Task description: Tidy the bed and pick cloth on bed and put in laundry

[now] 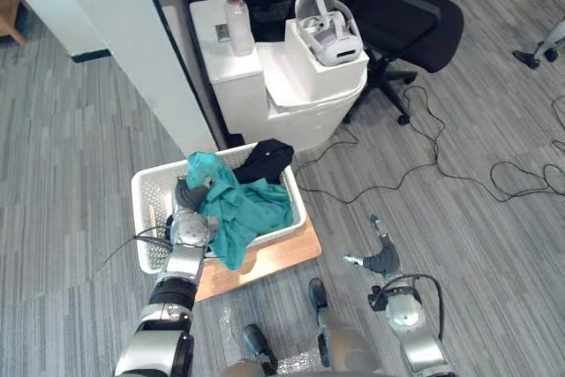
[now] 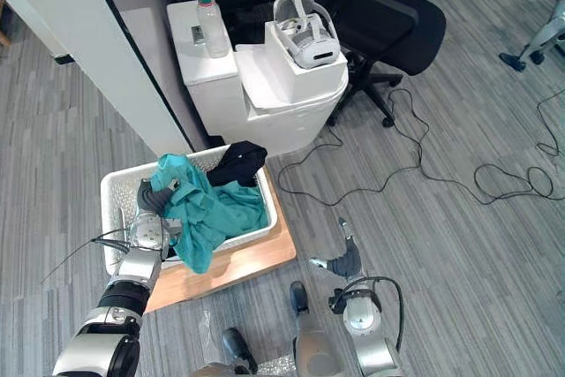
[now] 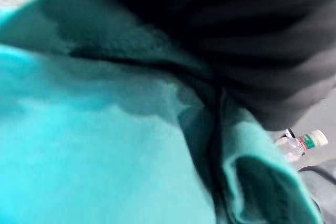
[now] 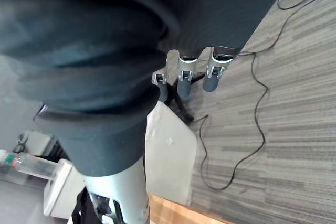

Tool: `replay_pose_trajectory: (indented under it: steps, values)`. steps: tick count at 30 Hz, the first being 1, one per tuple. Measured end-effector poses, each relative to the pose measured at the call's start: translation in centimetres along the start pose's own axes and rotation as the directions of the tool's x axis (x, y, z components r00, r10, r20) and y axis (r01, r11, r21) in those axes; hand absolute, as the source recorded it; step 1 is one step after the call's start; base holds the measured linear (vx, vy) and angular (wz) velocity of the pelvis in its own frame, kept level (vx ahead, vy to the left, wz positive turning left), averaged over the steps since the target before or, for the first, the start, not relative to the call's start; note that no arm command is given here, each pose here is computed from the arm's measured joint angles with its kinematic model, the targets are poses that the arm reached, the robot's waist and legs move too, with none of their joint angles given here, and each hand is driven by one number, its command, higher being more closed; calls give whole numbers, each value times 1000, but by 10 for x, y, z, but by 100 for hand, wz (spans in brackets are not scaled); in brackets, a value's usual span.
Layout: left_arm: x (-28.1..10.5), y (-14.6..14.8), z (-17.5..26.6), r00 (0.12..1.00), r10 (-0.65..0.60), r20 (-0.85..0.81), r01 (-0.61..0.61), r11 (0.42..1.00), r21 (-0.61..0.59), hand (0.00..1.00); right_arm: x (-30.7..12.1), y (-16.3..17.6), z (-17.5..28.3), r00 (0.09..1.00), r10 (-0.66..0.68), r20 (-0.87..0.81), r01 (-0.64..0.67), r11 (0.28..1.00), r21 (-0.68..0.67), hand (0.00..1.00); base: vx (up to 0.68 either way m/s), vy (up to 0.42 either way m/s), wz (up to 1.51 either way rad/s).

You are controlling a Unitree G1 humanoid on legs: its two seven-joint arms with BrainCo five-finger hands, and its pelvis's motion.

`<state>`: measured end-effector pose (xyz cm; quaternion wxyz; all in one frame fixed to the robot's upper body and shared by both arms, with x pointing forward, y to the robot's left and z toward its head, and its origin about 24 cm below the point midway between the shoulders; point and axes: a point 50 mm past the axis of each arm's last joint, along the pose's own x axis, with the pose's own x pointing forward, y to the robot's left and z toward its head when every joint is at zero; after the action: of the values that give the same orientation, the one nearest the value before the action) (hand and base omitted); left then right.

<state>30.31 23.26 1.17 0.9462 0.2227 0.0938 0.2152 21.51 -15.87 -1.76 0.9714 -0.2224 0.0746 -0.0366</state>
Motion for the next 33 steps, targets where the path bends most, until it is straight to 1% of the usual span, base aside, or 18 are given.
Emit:
replay_pose_trajectory:
  steps: [3,5,7,8,9,10,13,17,20,22,25,28,33]
  values:
    - [-6,6,-16,999,4,-36,-3,1000,26,0,1,6,-3,999,30,-11,-31,999,-8,0,-42,-34,-4]
    - [-10,8,-18,999,6,-32,-5,1000,18,0,-1,9,-7,999,47,-27,-47,999,-10,0,-68,-53,3]
    - [-18,8,-10,1000,7,13,-6,1000,-30,0,-2,10,-10,998,54,-43,-54,998,-14,0,-59,-50,12]
    - [-24,7,-3,999,0,47,4,997,-82,0,-3,10,-12,997,55,-50,-55,998,-17,0,-28,-33,15]
    - [-28,6,0,998,0,64,7,994,-109,0,-3,10,-13,997,54,-54,-55,998,-17,0,-22,-37,18]
    - [-36,4,8,996,4,92,13,984,-178,0,-4,8,-17,996,47,-71,-49,999,-19,0,-9,-23,11]
    - [-47,-2,20,992,-7,129,45,956,-289,0,-9,3,-32,990,34,-138,-38,999,-27,0,21,-3,16]
    - [-52,0,39,978,17,206,62,928,-368,0,-21,1,-56,968,28,-248,-37,999,-33,0,33,19,21]
    - [-53,2,44,973,34,227,67,903,-425,0,-29,3,-67,952,33,-303,-43,999,-26,0,-6,21,20]
    - [-58,5,42,974,39,222,72,881,-468,0,-32,5,-73,940,37,-340,-38,999,4,0,-17,-2,21]
    - [-64,7,27,983,21,181,69,878,-474,0,-36,5,-83,919,48,-391,-34,999,42,0,-39,-15,19]
    - [-69,13,12,991,32,131,31,891,-453,0,-38,4,-88,905,37,-425,-2,997,83,0,-72,-24,6]
    - [-70,19,-1,995,15,101,25,924,-382,0,-44,4,-99,877,50,-477,-5,995,96,0,-79,-51,8]
